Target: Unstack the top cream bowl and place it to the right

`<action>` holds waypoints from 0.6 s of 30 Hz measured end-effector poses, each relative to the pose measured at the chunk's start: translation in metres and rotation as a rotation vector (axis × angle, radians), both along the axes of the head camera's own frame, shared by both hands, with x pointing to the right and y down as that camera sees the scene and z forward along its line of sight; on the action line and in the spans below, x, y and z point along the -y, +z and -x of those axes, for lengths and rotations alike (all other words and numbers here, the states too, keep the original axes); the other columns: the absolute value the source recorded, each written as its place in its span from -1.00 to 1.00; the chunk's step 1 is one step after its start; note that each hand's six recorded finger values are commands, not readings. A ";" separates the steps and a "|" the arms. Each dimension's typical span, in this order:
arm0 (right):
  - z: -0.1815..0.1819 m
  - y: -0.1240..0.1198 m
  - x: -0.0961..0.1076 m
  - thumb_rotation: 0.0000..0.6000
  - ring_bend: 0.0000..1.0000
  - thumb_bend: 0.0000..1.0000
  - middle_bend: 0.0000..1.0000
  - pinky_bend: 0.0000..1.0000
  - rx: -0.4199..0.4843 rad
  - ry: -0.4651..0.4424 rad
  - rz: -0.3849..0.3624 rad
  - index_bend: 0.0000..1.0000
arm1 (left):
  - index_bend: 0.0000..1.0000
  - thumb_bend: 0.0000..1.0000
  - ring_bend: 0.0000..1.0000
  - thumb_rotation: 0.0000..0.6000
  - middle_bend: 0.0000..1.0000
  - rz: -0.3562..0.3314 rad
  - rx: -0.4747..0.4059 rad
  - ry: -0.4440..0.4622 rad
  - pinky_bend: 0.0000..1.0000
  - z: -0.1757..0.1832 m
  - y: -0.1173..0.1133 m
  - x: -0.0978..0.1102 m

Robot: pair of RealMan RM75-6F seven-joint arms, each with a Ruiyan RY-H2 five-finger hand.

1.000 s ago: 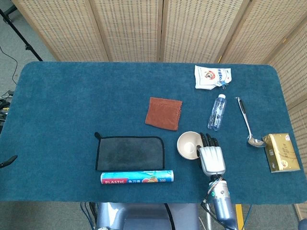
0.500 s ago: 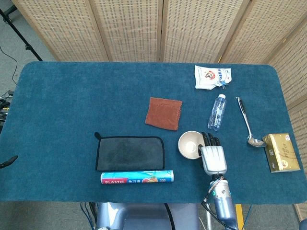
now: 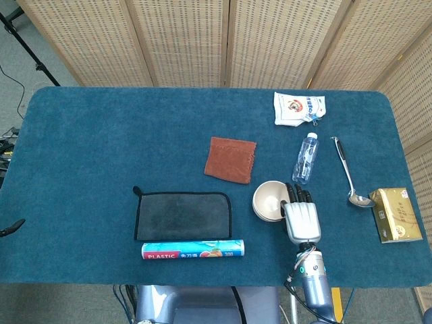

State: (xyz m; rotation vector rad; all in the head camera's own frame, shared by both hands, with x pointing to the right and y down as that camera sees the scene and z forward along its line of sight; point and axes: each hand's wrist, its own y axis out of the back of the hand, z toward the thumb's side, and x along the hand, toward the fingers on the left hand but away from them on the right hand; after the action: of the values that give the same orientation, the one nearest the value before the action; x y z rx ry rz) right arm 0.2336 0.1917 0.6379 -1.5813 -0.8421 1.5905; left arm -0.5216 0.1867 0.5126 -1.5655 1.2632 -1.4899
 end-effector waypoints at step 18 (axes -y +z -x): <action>-0.007 -0.015 0.016 1.00 -0.78 -0.19 -0.76 -0.67 -0.038 0.006 -0.045 0.22 | -0.66 -1.00 -1.00 0.44 -1.00 -0.001 -0.004 0.003 -1.00 -0.001 -0.001 0.000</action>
State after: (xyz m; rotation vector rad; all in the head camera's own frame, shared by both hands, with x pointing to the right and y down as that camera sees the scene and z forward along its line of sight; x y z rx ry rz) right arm 0.2401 0.1756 0.6230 -1.5142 -0.8568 1.5904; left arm -0.5207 0.1871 0.5116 -1.5695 1.2638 -1.4845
